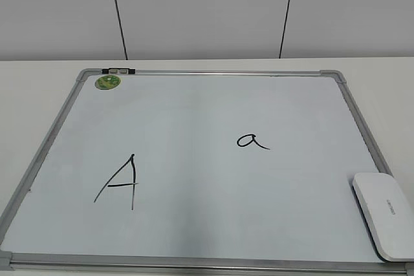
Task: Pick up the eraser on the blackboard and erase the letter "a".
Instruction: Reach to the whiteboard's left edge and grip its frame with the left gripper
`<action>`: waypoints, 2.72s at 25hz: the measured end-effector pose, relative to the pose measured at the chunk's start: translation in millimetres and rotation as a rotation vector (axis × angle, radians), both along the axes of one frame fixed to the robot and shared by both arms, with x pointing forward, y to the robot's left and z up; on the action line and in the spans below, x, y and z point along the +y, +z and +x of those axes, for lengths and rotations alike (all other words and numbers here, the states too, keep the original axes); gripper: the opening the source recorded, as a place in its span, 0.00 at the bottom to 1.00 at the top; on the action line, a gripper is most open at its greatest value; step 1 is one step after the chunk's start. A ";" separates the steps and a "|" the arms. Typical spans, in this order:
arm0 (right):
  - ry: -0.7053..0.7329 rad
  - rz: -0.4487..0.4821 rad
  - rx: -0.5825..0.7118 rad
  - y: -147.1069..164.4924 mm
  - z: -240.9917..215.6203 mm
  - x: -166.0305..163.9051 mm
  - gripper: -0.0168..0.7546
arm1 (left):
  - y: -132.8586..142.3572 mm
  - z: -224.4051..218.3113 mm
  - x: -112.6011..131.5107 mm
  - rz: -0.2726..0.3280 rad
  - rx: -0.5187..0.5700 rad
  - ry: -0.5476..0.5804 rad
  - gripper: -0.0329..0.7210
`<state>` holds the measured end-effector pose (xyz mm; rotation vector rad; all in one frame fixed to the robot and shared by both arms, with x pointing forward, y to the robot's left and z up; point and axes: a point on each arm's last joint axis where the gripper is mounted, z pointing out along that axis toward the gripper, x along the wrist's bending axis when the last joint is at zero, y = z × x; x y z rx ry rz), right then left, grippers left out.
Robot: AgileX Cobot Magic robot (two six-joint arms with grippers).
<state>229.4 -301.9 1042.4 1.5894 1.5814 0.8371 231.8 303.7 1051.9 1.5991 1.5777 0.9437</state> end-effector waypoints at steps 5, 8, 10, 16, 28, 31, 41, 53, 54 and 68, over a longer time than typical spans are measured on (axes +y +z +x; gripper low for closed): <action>0.000 0.000 0.000 0.0 0.0 0.0 0.78 | 0.0 0.0 0.0 0.000 0.000 0.000 0.58; 0.000 0.000 0.000 0.0 0.0 0.0 0.78 | 0.0 0.0 0.0 0.000 0.000 0.000 0.58; 0.000 0.000 0.000 0.0 0.0 0.0 0.78 | 0.0 0.0 0.0 0.000 0.000 0.000 0.58; 0.000 0.000 0.000 0.0 0.0 0.0 0.78 | 0.0 0.0 0.0 0.000 0.000 0.000 0.58; 0.000 0.000 0.000 0.0 0.0 0.0 0.78 | 0.0 0.0 0.0 0.000 0.000 0.000 0.58; 0.000 0.000 0.000 0.0 0.0 0.0 0.78 | 0.0 0.0 0.0 0.000 0.000 0.000 0.58; 0.000 0.000 0.000 0.0 0.0 0.0 0.78 | 0.2 0.1 0.3 0.003 -0.002 0.002 0.61; 0.000 0.000 0.000 0.0 0.0 0.0 0.78 | 26.8 34.7 0.2 0.011 -0.013 0.001 0.72; 0.000 0.000 0.000 0.0 0.0 0.0 0.78 | 27.9 41.4 0.1 0.011 -0.008 0.000 0.72; 0.000 0.000 0.000 0.0 0.0 0.0 0.78 | 18.0 120.9 -1.2 0.015 0.134 -0.010 0.73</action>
